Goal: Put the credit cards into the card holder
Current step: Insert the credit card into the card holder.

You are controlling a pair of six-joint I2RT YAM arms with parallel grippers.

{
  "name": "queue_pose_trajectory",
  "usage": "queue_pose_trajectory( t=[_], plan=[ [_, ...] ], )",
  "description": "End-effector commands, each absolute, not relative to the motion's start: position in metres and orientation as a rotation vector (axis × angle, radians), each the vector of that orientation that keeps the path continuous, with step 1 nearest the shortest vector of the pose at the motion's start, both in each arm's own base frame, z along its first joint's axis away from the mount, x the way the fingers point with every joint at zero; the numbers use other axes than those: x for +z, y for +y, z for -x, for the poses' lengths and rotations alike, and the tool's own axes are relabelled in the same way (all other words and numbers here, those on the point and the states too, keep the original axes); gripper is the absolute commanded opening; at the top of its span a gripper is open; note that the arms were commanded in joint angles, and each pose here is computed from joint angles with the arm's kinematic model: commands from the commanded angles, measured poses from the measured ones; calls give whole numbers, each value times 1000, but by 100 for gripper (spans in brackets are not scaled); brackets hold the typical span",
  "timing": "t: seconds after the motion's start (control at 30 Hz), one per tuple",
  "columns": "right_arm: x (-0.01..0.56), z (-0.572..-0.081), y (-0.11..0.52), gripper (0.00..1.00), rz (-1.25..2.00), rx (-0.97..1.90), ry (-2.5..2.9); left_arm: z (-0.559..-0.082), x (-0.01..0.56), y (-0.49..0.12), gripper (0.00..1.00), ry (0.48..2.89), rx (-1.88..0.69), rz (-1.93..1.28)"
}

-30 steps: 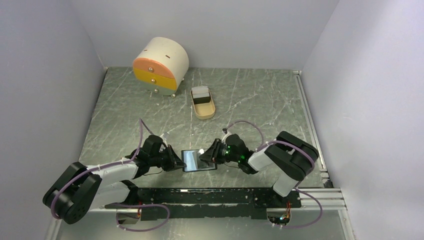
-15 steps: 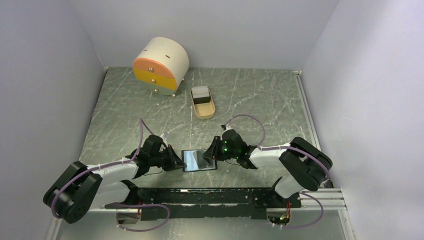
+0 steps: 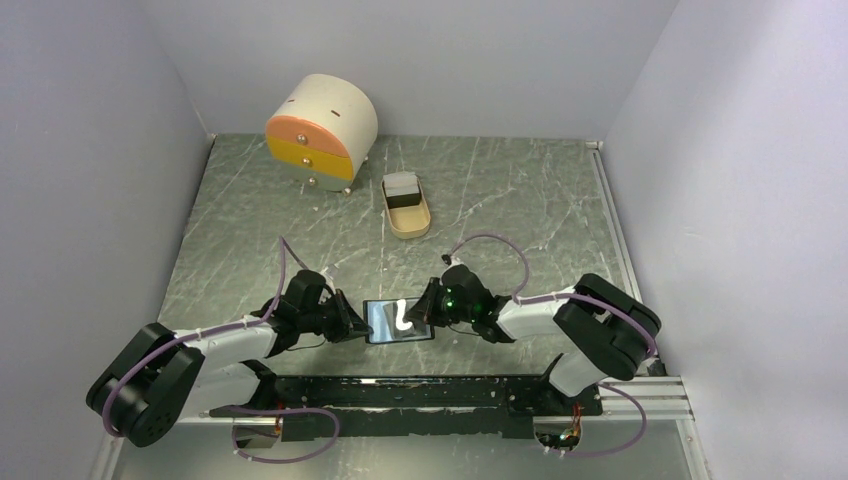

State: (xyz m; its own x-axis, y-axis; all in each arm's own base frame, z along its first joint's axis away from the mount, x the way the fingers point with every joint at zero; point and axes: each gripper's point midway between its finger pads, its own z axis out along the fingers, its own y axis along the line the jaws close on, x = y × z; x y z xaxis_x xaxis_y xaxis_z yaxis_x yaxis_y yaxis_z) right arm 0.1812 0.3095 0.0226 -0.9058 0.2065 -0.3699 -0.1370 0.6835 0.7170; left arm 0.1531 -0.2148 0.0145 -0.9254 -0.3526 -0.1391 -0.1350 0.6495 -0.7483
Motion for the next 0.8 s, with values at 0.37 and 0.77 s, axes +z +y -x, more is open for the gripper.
queue_pose_trajectory(
  t=[0.37,0.77],
  plan=[
    [19,-182,299,0,-230,1132,2359,-150,19,-218,9,2580,-1201,387],
    [29,-188,300,0,-232,1159,2293,-147,16,-219,9,2582,-1228,398]
  ],
)
